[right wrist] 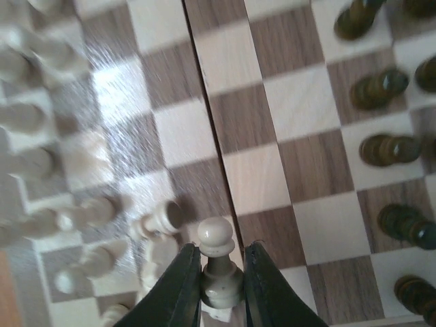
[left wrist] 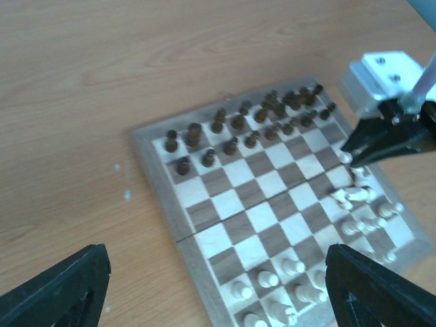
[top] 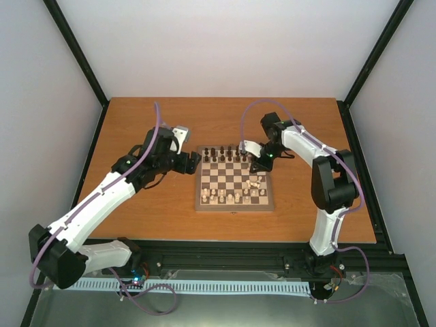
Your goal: Set up the chess pieces on the board
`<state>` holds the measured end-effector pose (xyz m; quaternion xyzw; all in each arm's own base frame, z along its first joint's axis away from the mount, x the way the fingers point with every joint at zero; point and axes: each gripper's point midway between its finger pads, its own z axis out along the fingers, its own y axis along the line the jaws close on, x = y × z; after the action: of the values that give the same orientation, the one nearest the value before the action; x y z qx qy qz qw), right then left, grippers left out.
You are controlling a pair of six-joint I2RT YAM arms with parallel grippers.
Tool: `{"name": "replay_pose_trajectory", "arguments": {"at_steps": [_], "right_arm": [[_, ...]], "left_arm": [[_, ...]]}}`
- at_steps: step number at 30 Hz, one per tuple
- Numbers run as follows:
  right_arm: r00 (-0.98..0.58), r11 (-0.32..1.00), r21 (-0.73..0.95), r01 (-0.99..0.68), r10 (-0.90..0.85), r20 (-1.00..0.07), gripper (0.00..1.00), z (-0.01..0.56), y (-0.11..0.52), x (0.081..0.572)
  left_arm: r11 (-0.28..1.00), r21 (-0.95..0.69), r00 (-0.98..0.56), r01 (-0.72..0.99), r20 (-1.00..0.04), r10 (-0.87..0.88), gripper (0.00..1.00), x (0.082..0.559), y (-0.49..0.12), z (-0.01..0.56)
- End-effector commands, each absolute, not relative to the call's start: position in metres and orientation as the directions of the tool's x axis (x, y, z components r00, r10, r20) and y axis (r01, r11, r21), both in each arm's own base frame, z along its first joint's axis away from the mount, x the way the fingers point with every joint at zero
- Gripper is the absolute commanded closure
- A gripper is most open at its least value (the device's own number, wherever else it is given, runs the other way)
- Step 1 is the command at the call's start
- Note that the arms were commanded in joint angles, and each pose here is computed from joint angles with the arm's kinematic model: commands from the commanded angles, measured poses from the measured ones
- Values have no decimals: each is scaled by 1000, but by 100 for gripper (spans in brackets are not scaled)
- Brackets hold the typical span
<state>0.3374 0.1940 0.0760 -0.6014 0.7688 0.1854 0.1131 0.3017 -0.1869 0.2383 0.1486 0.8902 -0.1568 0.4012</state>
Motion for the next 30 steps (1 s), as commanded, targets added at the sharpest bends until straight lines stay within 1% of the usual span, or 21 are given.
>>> {"name": "replay_pose_trajectory", "arguments": {"at_steps": [1, 6, 10, 14, 19, 22, 30], "right_arm": [[-266, 195, 184, -963, -789, -553, 85, 122, 220, 331], [-277, 178, 218, -960, -734, -620, 85, 141, 230, 323], [-272, 148, 237, -960, -684, -676, 85, 160, 237, 311], [-275, 129, 254, -959, -648, -710, 85, 174, 241, 302], [-277, 106, 271, -957, -618, -736, 85, 186, 244, 295], [-279, 105, 273, -956, -614, -739, 84, 187, 245, 294], [-282, 102, 279, -955, -606, -744, 84, 188, 247, 294]], "left_arm": [[814, -340, -685, 471, -723, 94, 16, 297, -226, 252], [743, -516, -779, 427, -627, 11, 27, 299, -254, 249], [645, -660, -818, 384, -568, -94, 32, 304, -276, 247], [565, -751, -850, 342, -503, -154, 38, 313, -294, 235], [502, -802, -880, 325, -451, -151, 43, 323, -315, 226], [469, -817, -889, 336, -440, -128, 48, 324, -329, 226], [429, -841, -914, 329, -398, -80, 60, 324, -350, 218]]}}
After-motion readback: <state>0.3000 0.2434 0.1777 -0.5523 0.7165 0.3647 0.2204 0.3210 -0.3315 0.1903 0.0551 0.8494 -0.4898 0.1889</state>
